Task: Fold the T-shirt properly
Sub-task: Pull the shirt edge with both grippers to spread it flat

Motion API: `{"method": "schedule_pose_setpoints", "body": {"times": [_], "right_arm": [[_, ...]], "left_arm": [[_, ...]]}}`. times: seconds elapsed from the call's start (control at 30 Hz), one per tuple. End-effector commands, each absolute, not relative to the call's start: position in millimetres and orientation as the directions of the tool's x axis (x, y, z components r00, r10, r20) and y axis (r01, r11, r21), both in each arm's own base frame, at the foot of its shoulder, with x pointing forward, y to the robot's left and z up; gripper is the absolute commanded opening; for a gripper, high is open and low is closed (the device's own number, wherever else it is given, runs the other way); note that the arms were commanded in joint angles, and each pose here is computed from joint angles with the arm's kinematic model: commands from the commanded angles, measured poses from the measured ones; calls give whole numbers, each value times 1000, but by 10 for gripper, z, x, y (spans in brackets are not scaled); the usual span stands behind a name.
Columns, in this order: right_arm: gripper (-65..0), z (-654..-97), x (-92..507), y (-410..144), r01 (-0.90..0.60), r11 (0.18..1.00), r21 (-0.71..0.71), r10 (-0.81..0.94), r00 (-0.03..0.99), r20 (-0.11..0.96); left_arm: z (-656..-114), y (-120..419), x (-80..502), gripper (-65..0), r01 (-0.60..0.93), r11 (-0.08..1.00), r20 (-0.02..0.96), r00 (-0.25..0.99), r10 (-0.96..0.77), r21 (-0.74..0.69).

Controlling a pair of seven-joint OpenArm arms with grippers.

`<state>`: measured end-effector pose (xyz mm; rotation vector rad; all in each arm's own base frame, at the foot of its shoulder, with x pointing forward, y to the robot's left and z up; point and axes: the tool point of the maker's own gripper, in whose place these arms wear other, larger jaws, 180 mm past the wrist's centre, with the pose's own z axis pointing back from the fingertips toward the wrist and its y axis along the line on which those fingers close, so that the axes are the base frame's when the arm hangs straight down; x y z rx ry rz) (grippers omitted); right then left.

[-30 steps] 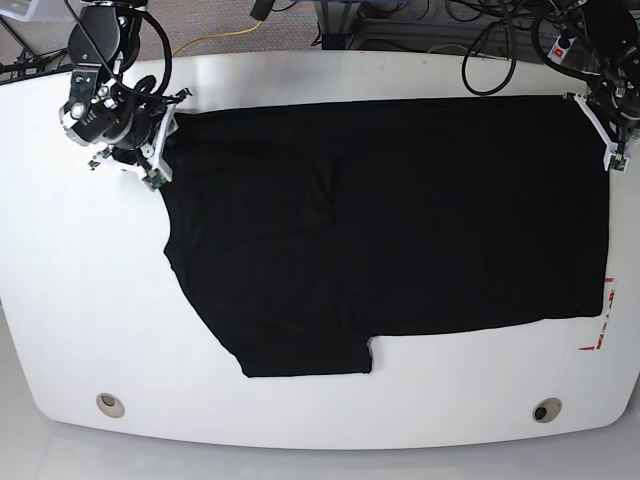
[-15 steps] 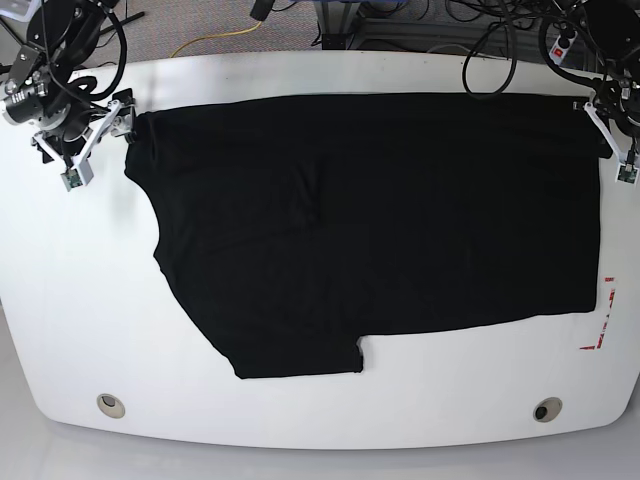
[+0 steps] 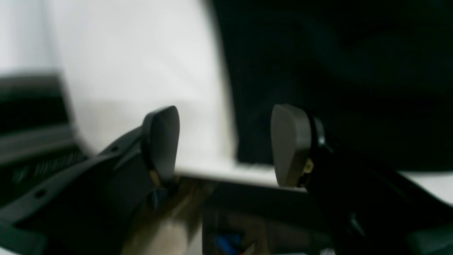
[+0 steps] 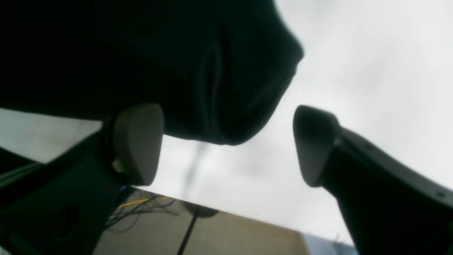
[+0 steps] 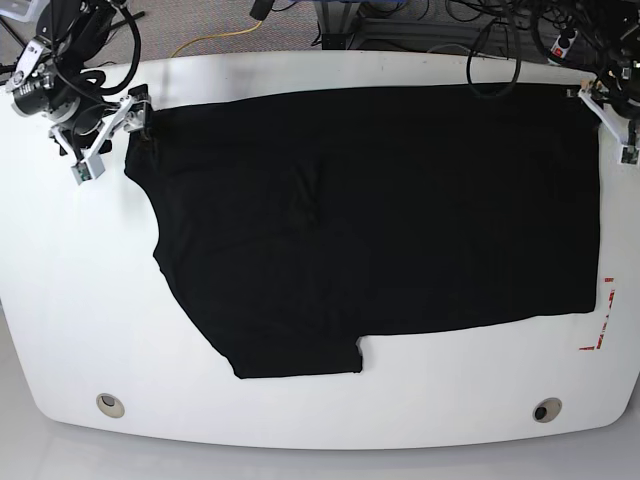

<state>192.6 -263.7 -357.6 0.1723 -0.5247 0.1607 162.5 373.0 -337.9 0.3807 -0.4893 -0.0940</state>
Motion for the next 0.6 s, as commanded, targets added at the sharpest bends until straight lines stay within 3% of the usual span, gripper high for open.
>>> {"method": "schedule_pose_setpoints", "body": {"times": [0.0, 0.47, 0.57], "right_arm": [[-105, -3622, 1965, -2801, -157, 985, 73, 102, 867, 487], [-111, -4072, 2005, -2859, -52, 985, 165, -25, 901, 433], [-201, -4110, 1989, -2838, -47, 982, 183, -36, 904, 426]], "left_arm": [[-3270, 3754, 1675, -272, -13, 927, 481, 857, -182, 374], [-3495, 3728, 1714, -272, -29, 954, 483, 867, -124, 297], [-3533, 3750, 1707, -272, -43, 958, 482, 870, -105, 285]]}}
